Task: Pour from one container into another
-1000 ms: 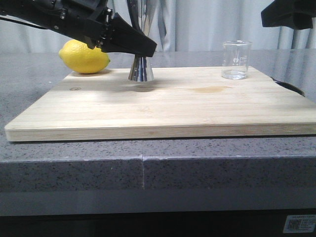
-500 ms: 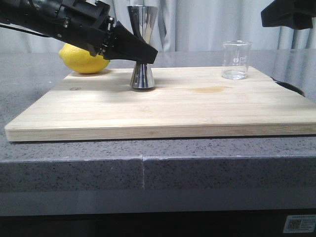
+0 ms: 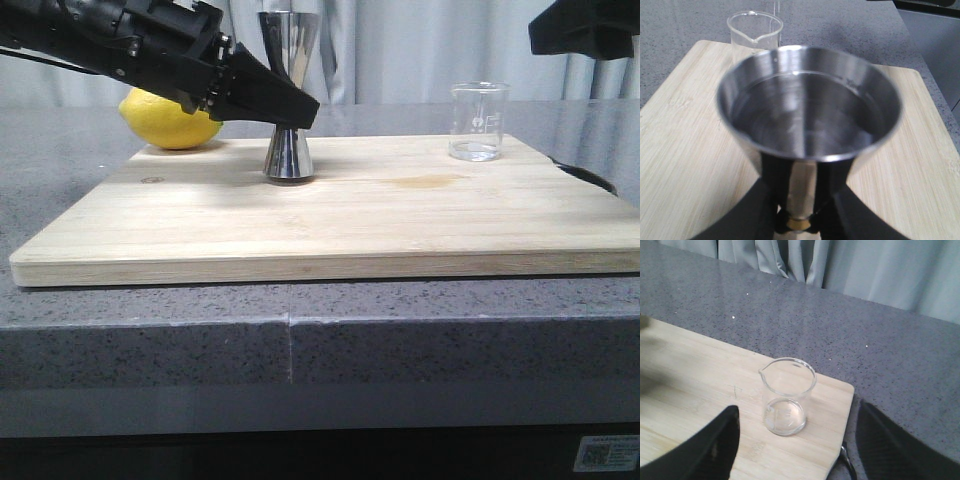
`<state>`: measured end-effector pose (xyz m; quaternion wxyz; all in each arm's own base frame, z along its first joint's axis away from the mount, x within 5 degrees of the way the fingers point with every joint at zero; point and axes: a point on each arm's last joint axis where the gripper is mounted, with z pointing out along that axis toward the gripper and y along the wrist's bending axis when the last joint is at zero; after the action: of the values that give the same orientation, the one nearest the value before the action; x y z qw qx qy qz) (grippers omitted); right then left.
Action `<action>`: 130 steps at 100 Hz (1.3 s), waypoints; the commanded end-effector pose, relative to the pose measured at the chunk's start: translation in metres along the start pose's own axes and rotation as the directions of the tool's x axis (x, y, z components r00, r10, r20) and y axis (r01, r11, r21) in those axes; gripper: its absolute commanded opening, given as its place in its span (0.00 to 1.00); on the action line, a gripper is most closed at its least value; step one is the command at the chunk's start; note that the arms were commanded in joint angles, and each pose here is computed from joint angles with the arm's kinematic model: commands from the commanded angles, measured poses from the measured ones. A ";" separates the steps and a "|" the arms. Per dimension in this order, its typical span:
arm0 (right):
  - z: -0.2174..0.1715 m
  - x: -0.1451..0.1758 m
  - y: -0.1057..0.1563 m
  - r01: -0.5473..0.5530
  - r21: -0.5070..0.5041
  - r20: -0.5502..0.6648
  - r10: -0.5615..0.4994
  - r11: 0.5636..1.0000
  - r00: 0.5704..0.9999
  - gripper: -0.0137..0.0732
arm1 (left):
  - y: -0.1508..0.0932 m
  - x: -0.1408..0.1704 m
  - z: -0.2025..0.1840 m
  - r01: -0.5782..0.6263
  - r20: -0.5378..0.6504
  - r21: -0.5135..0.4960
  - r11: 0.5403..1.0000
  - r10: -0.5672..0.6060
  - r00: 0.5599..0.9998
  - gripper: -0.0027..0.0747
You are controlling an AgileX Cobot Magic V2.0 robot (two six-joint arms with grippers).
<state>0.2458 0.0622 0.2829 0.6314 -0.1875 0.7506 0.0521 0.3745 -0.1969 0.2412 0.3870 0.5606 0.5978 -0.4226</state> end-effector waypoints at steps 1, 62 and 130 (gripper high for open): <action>-0.007 -0.020 -0.002 0.005 0.004 0.119 -0.005 1.000 0.993 0.68 | -0.011 -0.034 -0.013 -0.047 0.121 0.025 0.999 0.044 0.992 0.10; -0.007 -0.020 -0.002 0.005 0.004 0.119 -0.005 1.000 0.993 0.67 | -0.011 -0.034 -0.013 -0.049 0.114 0.021 0.999 0.046 0.992 0.10; -0.007 -0.020 -0.002 0.005 0.004 0.119 -0.005 1.000 0.993 0.67 | -0.010 -0.031 -0.012 -0.057 0.088 0.017 0.998 0.055 0.995 0.10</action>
<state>0.2458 0.0622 0.2829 0.6314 -0.1875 0.7506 0.0521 0.3739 -0.1964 0.2399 0.3833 0.5684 0.5966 -0.4172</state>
